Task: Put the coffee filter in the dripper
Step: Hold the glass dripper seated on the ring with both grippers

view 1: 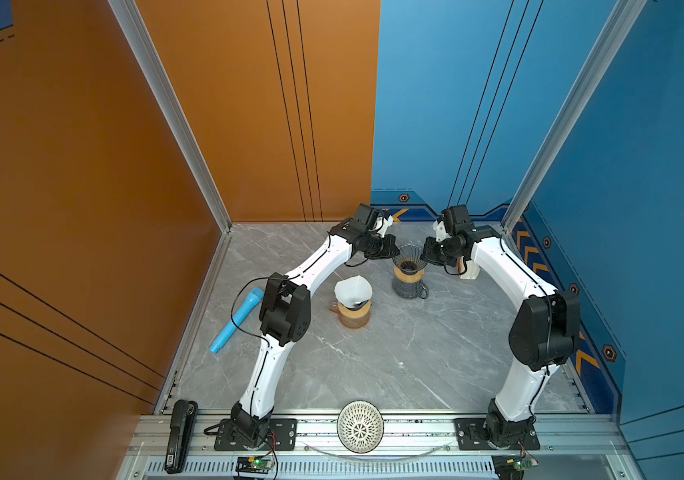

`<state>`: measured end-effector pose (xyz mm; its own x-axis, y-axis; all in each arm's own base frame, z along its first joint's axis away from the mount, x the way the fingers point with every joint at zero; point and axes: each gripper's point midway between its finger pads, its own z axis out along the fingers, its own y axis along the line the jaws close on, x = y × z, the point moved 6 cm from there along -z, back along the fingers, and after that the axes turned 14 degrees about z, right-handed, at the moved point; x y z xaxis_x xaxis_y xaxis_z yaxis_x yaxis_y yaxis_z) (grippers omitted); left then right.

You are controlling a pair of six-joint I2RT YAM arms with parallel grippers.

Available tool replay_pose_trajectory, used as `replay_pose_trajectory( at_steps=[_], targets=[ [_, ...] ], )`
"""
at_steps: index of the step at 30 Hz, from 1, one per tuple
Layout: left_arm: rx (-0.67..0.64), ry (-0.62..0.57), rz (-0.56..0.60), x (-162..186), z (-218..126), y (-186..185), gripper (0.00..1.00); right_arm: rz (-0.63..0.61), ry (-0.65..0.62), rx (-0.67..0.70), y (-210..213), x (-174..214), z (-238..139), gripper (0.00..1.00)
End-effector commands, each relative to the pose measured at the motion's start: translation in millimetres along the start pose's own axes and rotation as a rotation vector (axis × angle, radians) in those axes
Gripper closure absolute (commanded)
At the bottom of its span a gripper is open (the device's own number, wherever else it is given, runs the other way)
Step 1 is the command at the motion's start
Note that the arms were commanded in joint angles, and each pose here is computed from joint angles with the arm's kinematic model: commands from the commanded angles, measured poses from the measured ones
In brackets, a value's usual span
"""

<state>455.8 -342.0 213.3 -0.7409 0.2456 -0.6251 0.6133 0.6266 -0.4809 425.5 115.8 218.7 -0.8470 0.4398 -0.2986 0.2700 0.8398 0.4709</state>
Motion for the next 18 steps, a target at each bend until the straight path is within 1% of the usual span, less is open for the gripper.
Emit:
replay_pose_trajectory(
  at_steps=[1, 7, 11, 15, 18],
  targets=[
    [0.005, 0.187, -0.075, 45, 23, 12, 1.0, 0.108, 0.101, 0.207, -46, 17, 32, 1.0],
    [0.05, 0.17, -0.05, 36, 22, 0, 1.0, 0.098, 0.087, 0.153, -37, 14, 17, 1.0],
    [0.071, 0.182, -0.054, 39, 29, -2, 1.0, 0.089, 0.035, 0.169, -36, 9, 4, 1.0],
    [0.066, 0.187, -0.055, 41, 31, -1, 1.0, 0.077, 0.024, 0.172, -36, 8, 2, 1.0],
    [0.055, 0.191, -0.057, 43, 31, 2, 1.0, 0.075, 0.03, 0.172, -40, 11, 11, 1.0]
  ],
)
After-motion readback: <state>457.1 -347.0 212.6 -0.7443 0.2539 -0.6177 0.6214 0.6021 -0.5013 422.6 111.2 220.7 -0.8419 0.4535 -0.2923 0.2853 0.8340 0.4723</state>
